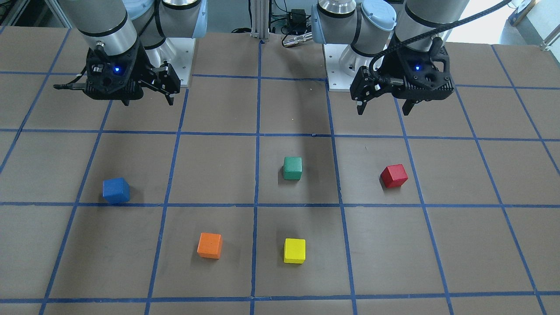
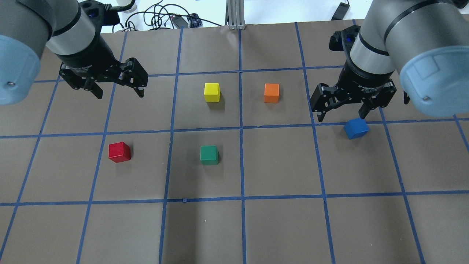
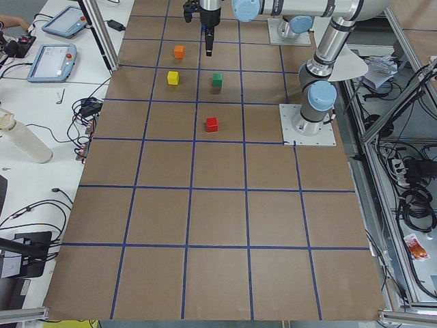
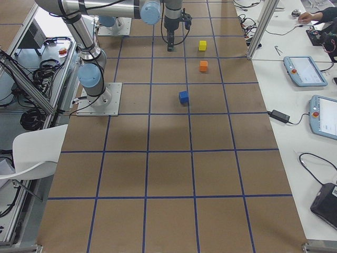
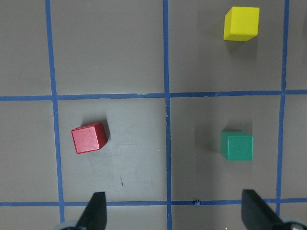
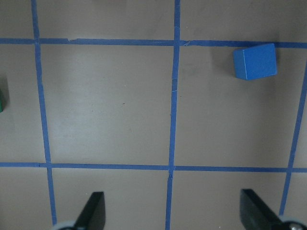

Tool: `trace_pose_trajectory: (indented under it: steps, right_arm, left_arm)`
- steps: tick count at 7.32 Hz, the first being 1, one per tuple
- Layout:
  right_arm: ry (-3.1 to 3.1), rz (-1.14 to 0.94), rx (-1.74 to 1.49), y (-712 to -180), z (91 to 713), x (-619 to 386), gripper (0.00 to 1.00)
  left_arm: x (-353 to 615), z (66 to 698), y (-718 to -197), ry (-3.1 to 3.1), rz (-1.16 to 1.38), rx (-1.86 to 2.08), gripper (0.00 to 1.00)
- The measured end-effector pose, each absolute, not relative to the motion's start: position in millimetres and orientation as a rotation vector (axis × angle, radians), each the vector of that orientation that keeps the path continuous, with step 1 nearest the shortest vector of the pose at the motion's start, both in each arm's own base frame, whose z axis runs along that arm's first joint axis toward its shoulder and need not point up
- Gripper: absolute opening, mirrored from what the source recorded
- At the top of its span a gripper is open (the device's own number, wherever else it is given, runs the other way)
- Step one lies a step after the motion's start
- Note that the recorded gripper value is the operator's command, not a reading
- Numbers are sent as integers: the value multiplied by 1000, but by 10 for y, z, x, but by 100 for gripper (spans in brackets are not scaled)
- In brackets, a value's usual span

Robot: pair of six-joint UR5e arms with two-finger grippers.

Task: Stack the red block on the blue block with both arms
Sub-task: 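Lower the open left gripper toward the red cube, then close the left gripper on the red cube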

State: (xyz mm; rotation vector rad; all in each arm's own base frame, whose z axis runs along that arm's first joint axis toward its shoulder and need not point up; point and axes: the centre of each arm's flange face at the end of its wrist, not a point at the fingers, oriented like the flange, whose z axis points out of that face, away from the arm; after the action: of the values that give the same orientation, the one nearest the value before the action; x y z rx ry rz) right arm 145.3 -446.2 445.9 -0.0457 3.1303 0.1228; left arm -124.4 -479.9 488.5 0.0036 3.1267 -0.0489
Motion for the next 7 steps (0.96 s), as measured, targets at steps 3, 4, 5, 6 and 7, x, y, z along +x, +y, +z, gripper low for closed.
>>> trace_pose_trajectory:
  steps: [3, 4, 5, 6, 7]
  right_arm:
    - [3133, 127, -47, -4461, 4444, 1450, 100]
    - [3133, 129, -47, -4460, 4440, 1450, 100]
    - [3134, 130, -47, -4460, 4438, 1449, 100]
    - [3134, 131, -49, -4459, 4437, 1449, 100]
    - [3134, 131, -49, -4458, 4436, 1448, 100]
  left_arm:
    - [-620, 3865, -4951, 3139, 113, -150, 100]
    - [-357, 3410, -4970, 3138, 114, -173, 100]
    - [-67, 2980, -4972, 3138, 101, -190, 100]
    - [189, 2598, -4952, 3138, 90, -204, 100]
    - [322, 2305, -4937, 3140, 95, -213, 82]
